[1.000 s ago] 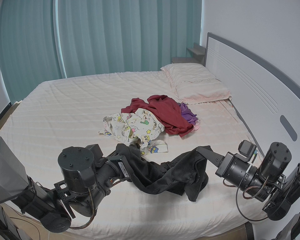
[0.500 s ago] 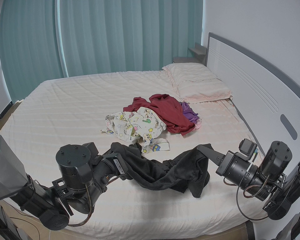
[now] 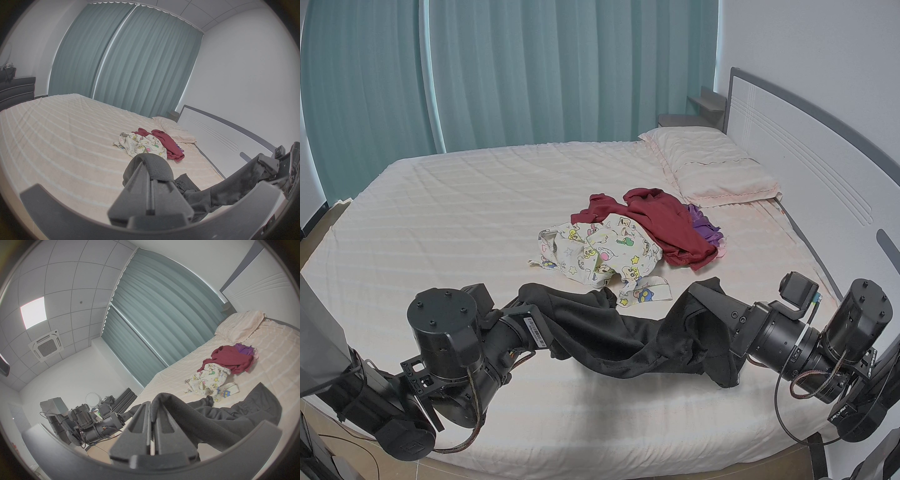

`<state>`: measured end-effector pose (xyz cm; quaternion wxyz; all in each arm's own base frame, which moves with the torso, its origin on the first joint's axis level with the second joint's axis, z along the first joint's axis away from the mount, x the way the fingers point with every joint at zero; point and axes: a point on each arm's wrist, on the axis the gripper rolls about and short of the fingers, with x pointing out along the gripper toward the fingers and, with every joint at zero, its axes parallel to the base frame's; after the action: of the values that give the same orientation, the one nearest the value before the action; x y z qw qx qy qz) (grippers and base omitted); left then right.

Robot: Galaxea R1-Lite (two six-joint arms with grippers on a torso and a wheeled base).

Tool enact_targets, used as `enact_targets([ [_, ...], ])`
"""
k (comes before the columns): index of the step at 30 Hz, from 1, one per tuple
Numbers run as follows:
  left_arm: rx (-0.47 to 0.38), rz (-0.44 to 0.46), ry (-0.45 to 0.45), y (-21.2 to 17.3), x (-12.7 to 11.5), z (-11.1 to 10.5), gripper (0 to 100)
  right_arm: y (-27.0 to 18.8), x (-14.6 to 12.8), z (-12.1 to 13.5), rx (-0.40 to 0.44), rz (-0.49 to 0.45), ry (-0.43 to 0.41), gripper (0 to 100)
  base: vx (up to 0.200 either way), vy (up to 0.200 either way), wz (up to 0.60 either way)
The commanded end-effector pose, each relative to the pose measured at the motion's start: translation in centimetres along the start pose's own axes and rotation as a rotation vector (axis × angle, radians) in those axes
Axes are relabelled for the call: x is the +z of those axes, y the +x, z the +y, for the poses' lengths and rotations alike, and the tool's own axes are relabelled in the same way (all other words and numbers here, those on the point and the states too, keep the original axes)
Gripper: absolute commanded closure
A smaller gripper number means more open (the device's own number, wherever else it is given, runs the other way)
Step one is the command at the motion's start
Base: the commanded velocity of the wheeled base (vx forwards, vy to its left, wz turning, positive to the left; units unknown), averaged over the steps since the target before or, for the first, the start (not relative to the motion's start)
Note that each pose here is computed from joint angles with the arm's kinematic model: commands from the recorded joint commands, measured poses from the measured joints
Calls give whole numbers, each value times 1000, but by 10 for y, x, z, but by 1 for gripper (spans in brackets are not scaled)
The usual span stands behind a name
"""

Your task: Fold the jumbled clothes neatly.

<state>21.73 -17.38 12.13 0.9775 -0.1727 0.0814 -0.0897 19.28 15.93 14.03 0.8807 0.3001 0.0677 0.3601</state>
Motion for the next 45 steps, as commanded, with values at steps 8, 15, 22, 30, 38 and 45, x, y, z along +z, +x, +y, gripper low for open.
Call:
enact_targets([
  [8, -2, -4, -3, -2, 2, 0, 100, 0, 2, 3, 15, -15, -1, 100, 0, 200, 0],
  [15, -2, 1, 0, -3, 1, 1, 100, 0, 3, 3, 16, -16, -3, 100, 0, 200, 0],
  [22, -1, -1, -2, -3, 1, 1, 100, -1, 4, 4, 20, -21, -15, 100, 0, 200, 0],
  [30, -1, -1, -1, -8, 3, 3, 100, 1, 3, 4, 19, -21, -51, 100, 0, 200, 0],
  [38, -5, -9, -6, -11, 6, 4, 100, 1, 4, 4, 20, -23, -52, 100, 0, 200, 0],
  [45, -5, -6, -6, -11, 6, 4, 100, 0, 3, 3, 15, -19, -50, 100, 0, 200, 0],
])
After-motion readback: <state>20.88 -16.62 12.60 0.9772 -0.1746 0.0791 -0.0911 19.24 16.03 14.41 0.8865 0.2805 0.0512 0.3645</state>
